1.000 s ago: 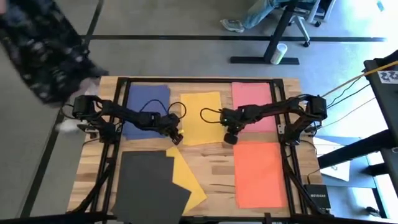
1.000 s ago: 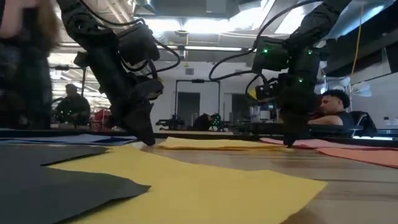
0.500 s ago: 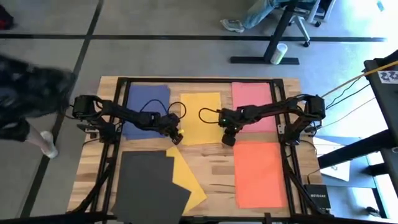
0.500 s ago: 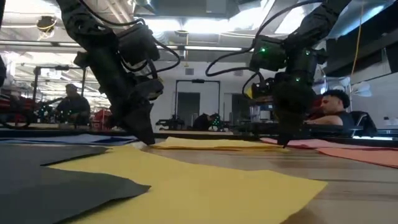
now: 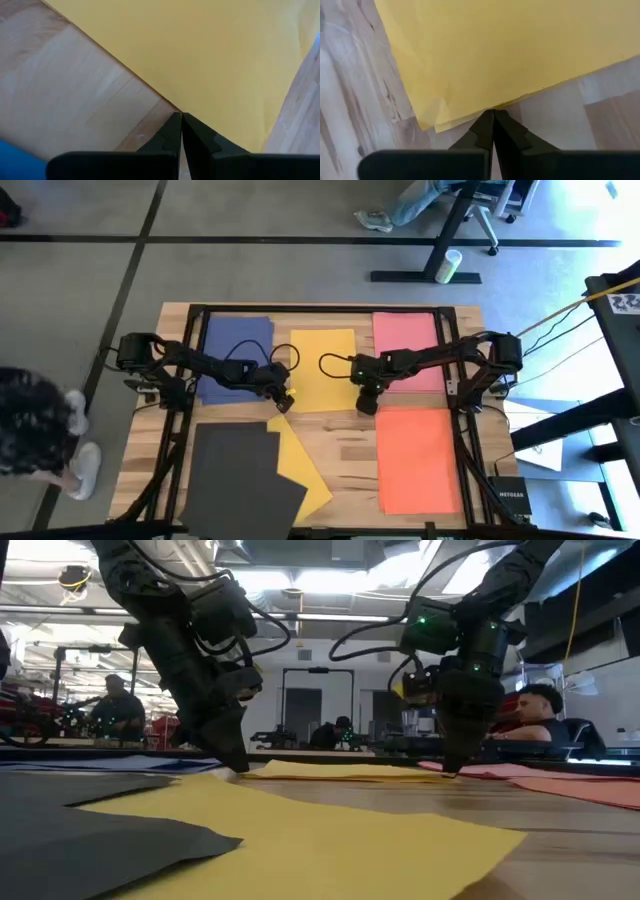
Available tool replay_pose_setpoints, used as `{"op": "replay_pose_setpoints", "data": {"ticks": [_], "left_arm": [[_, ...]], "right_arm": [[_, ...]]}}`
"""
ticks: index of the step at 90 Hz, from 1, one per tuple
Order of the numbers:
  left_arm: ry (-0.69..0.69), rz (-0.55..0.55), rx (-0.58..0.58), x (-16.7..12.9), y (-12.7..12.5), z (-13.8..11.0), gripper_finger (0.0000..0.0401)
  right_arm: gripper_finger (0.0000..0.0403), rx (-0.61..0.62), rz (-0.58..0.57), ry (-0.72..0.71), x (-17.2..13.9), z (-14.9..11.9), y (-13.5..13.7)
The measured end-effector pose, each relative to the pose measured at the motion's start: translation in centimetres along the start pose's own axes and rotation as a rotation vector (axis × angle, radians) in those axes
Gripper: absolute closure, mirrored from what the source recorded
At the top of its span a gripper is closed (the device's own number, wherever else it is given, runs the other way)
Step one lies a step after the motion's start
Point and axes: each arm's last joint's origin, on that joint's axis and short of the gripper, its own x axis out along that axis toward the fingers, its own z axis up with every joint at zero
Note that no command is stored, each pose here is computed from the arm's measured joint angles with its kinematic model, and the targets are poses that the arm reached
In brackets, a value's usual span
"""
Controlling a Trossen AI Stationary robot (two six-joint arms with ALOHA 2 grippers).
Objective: Organize paper
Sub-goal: Stack the yellow paper on top of the top yellow paper
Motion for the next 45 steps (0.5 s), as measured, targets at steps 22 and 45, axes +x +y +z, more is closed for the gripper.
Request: {"op": "replay_pose_setpoints", "data": {"ticks": [22, 45], "left_arm": [[-0.001, 0.004, 0.020, 0.0, 0.1, 0.1, 0.0401], [-0.007, 0.046, 0.022, -1.5, 0.3, 0.2, 0.0401]], "right_arm": [[0.0403, -0.004, -0.004, 0.012, -0.2, 0.0, 0.0], [0.0403, -0.018, -0.027, 0.084, -1.4, -0.5, 0.2]]}}
